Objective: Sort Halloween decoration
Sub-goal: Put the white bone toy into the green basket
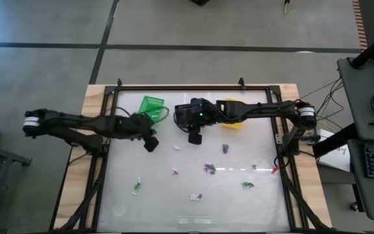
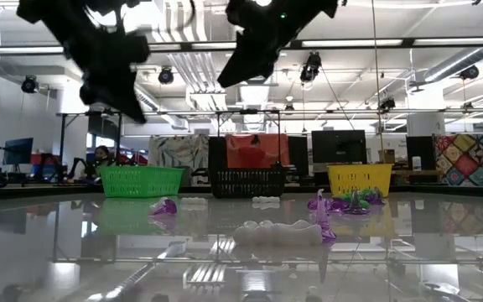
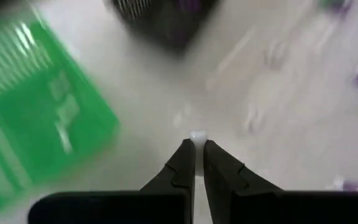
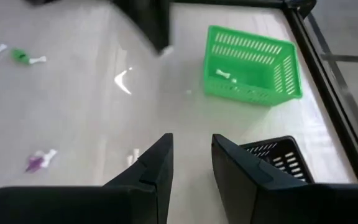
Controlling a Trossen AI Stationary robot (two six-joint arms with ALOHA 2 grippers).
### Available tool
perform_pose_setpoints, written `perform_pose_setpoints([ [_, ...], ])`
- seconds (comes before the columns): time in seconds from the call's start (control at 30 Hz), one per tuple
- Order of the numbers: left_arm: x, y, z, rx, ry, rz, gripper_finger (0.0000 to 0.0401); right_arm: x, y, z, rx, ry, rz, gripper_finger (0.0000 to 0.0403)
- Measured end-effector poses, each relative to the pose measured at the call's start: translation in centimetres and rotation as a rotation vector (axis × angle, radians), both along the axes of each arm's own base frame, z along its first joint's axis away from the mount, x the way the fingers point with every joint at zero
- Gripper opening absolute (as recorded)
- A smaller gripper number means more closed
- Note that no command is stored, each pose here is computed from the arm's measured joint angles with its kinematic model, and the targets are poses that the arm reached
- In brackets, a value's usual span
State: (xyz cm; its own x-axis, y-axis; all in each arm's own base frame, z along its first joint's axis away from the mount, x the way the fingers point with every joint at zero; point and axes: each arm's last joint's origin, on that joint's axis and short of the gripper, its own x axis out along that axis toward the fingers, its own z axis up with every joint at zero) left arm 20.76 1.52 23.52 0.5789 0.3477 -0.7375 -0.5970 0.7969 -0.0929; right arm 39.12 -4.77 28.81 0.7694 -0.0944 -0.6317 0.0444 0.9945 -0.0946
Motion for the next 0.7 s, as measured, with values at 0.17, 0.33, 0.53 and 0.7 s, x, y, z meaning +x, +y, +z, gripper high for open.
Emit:
perform_pose_setpoints([
  [0.17, -0.9, 2.6, 2.3, 0.15, -0.12, 0.075, 0.0, -1.4, 0.4, -0.6, 0.033, -0.081, -0.027, 0.0102],
  [0.33, -1.4, 6.1, 1.3, 0.189, -0.102, 0.208, 0.0, -2.3, 0.5, -1.4, 0.068, -0.146, -0.058, 0.0102],
  [0.53, -1.1, 9.1, -1.0, 0.126, -0.014, 0.269, 0.0, -2.5, 0.5, -1.7, 0.094, -0.153, -0.076, 0.0102],
  [0.7, -0.6, 10.1, -2.5, 0.113, 0.058, 0.295, 0.0003, -2.5, 0.7, -1.8, 0.098, -0.151, -0.074, 0.0102],
])
